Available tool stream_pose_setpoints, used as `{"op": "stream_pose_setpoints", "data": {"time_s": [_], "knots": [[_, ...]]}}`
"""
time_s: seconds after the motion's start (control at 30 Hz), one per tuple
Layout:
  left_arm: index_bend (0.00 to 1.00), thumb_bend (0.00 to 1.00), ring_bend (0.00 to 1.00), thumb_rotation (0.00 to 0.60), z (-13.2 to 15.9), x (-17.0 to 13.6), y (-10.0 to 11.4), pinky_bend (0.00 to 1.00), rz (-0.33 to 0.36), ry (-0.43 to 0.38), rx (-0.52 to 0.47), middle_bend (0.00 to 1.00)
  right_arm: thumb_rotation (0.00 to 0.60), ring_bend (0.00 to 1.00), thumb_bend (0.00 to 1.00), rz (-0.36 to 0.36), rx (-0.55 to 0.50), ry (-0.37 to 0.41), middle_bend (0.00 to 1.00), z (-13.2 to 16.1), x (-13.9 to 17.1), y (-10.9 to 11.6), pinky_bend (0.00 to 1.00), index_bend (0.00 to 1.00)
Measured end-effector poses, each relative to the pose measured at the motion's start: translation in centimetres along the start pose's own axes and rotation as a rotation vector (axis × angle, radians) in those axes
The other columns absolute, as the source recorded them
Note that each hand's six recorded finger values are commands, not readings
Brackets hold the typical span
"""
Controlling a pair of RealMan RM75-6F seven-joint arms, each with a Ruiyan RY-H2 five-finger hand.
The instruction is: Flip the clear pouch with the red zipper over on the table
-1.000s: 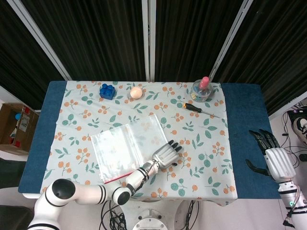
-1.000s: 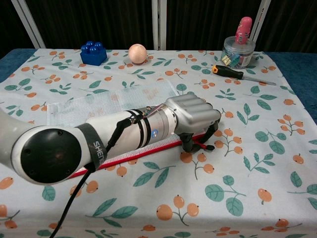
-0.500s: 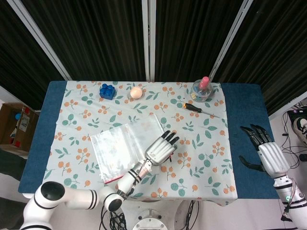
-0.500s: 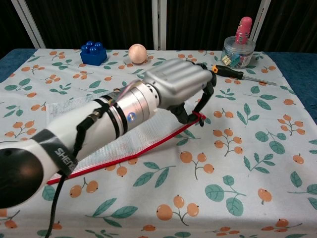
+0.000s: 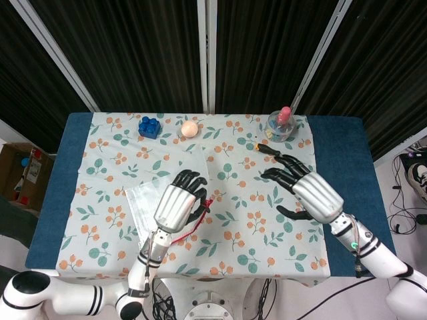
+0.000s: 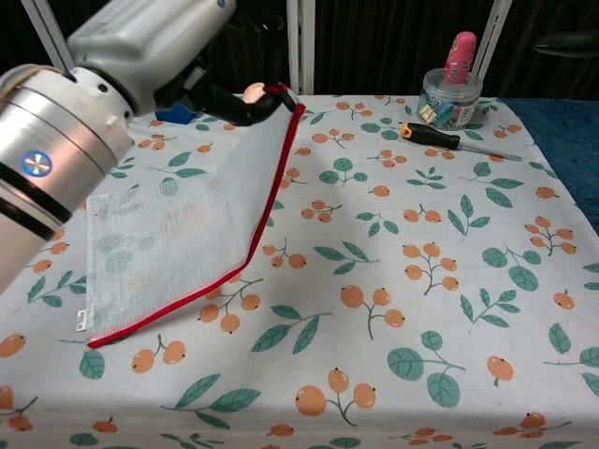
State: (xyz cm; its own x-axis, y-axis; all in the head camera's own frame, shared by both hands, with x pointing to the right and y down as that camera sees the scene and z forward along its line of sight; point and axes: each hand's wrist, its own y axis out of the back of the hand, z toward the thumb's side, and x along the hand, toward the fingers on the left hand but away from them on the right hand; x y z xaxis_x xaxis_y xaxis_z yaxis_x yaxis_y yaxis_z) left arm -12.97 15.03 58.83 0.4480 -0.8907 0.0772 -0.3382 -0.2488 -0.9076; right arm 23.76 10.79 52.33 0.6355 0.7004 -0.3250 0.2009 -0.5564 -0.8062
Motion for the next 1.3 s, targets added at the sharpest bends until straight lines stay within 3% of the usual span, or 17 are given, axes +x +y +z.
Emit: {"op": "stream_pose_setpoints", "data": {"time_s": [0.2, 0.4, 0.77, 1.3], "knots": [[0.76, 0.36, 0.49, 0.6, -1.0, -1.2, 1.7, 0.52, 0.06, 0.048, 0.022, 0.58, 0.6, 0.0, 0.21, 0.08, 0.041, 0.077, 0.22, 2.8, -5.5, -0.7, 0.03, 0.24], [0.78, 0.36, 0.61, 0.6, -1.6, -2.0, 2.2, 0.64, 0.069, 0.062, 0.037, 0.68, 0.6, 0.0, 0.21, 0.136, 0.041, 0.119, 0.21, 5.1, -10.1, -2.8, 0.03, 0.24], [0.78, 0.36, 0.63, 0.6, -1.7, -2.5, 3.0, 0.64, 0.091, 0.061, 0.006, 0.7, 0.6, 0.0, 0.27, 0.226, 0.02, 0.158, 0.21, 7.9, -14.9, -6.1, 0.03, 0.3], [0.78, 0.36, 0.63, 0.6, -2.2, -2.6, 3.0, 0.64, 0.092, 0.078, -0.015, 0.7, 0.6, 0.01, 0.31, 0.276, 0.006, 0.163, 0.25, 9.0, -17.3, -8.1, 0.04, 0.46]]}}
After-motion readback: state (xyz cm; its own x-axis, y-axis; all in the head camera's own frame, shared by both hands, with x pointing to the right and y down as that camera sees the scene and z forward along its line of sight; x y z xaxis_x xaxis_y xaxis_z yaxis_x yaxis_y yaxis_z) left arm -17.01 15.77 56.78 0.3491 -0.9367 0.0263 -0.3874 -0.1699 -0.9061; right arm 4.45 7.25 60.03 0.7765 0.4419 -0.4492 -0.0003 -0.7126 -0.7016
